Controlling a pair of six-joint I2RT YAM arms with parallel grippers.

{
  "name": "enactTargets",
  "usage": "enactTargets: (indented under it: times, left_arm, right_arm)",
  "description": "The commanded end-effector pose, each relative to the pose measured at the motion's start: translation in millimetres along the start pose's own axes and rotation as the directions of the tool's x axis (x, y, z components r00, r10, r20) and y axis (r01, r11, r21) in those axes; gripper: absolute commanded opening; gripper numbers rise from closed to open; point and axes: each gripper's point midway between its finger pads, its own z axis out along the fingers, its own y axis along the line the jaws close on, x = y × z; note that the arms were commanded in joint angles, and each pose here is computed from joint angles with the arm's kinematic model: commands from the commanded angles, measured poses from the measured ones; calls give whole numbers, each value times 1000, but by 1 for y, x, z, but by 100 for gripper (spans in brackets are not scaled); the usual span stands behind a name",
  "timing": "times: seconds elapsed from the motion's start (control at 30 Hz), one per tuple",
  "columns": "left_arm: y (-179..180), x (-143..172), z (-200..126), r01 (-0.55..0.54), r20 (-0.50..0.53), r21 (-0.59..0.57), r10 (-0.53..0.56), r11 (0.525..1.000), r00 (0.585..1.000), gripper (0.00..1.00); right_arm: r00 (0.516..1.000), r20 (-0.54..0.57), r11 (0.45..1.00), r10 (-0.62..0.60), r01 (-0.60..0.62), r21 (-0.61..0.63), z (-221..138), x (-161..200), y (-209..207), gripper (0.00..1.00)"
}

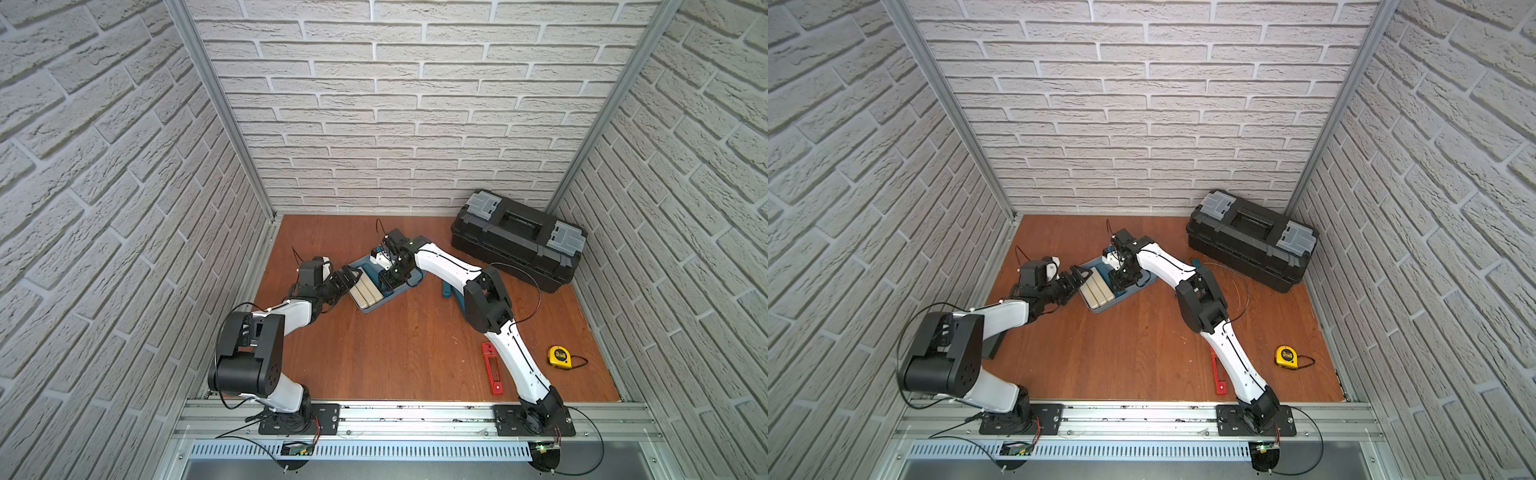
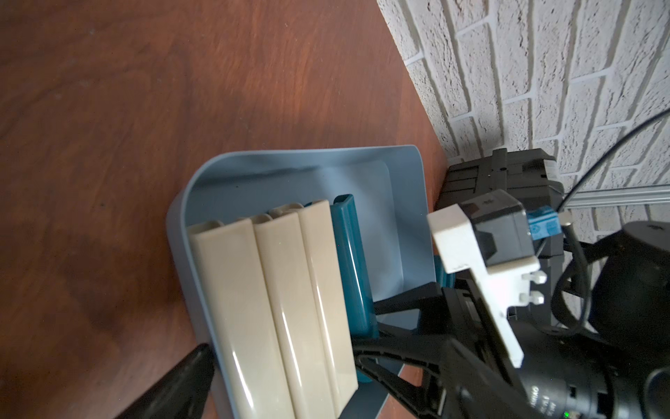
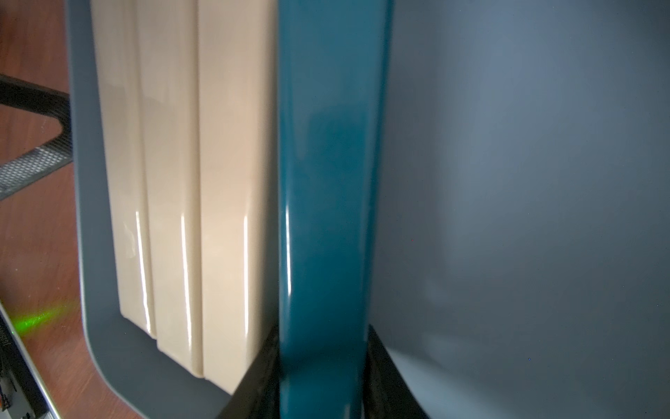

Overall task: Put the pruning pliers into the storage box
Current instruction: Place the pruning pliers in the storage box.

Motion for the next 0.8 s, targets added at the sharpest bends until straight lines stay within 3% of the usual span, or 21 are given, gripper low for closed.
enactTargets:
  times: [0.0, 0.2, 0.4, 0.77]
  left_arm:
    - [-11, -2, 1, -34, 10, 45, 33, 998, 999, 98]
    - [-11, -3, 1, -35, 11, 45, 34, 998, 999, 98]
    - [-11, -1, 3, -35, 8, 45, 35, 998, 999, 98]
    - [-10, 0, 4, -33, 6, 45, 33, 998, 999, 98]
  right_arm:
    - [994, 88, 998, -58, 61, -31, -28, -22, 23, 36]
    - [993, 96, 996, -72, 76, -40, -33, -23, 27, 37]
    - [989, 116, 994, -97, 103, -46, -44, -27, 32, 46]
    - [988, 126, 992, -91, 101, -79, -46, -27, 38, 48]
